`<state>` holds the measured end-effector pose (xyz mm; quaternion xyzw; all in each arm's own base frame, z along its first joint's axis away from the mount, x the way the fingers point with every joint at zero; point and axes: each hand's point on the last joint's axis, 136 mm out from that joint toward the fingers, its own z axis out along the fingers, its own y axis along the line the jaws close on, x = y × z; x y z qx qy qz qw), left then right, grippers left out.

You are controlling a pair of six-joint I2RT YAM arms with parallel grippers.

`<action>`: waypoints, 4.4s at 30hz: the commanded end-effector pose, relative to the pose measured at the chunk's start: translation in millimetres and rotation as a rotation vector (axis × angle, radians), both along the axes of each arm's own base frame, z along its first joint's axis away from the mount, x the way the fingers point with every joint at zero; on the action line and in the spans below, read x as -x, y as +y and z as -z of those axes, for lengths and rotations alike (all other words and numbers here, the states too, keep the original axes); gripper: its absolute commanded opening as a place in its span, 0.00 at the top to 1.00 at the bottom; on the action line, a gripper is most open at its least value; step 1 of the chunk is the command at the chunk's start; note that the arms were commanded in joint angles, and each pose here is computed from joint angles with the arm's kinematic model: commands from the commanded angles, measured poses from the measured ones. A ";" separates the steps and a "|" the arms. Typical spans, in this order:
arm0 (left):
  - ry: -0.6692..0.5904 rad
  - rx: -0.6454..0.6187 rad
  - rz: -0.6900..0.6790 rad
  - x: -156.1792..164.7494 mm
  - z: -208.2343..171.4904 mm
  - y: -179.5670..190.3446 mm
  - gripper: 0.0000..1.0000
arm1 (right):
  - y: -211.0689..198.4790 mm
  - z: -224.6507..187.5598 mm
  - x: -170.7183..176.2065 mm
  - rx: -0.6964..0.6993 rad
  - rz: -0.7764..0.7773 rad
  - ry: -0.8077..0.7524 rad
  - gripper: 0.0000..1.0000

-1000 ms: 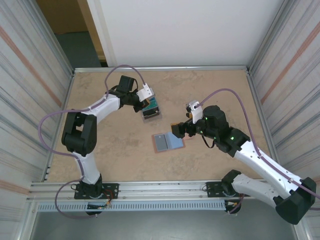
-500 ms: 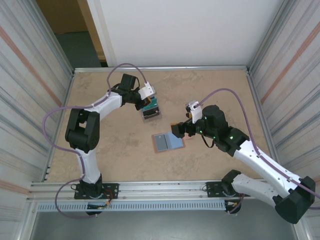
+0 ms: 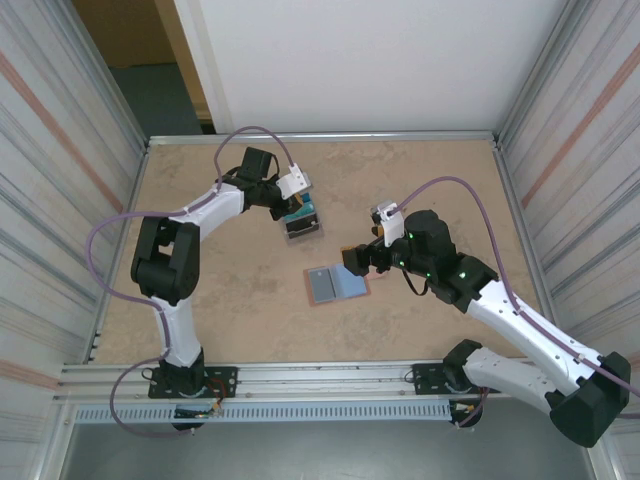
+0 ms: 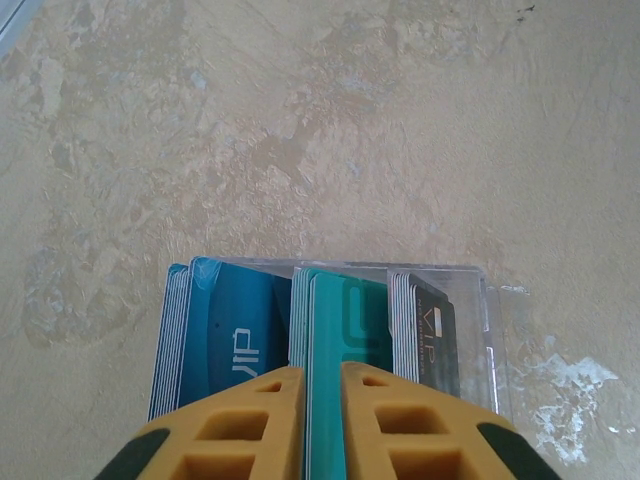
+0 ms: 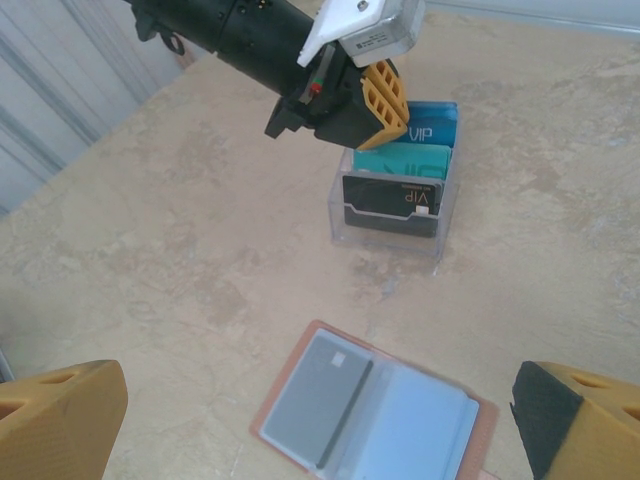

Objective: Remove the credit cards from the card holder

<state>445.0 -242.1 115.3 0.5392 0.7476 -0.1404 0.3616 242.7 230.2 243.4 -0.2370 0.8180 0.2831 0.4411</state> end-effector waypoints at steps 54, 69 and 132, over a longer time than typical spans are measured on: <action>-0.147 0.361 -1.035 163.7 -39.4 167.7 0.01 | 96.0 204.8 18.1 0.599 0.009 0.472 0.54; -0.141 0.368 -1.031 163.8 -41.8 166.4 0.01 | 90.0 223.9 19.9 0.642 0.023 0.504 0.51; -0.248 0.163 -0.631 165.2 -68.4 61.3 0.01 | 11.8 199.6 -4.7 0.425 0.255 0.540 0.70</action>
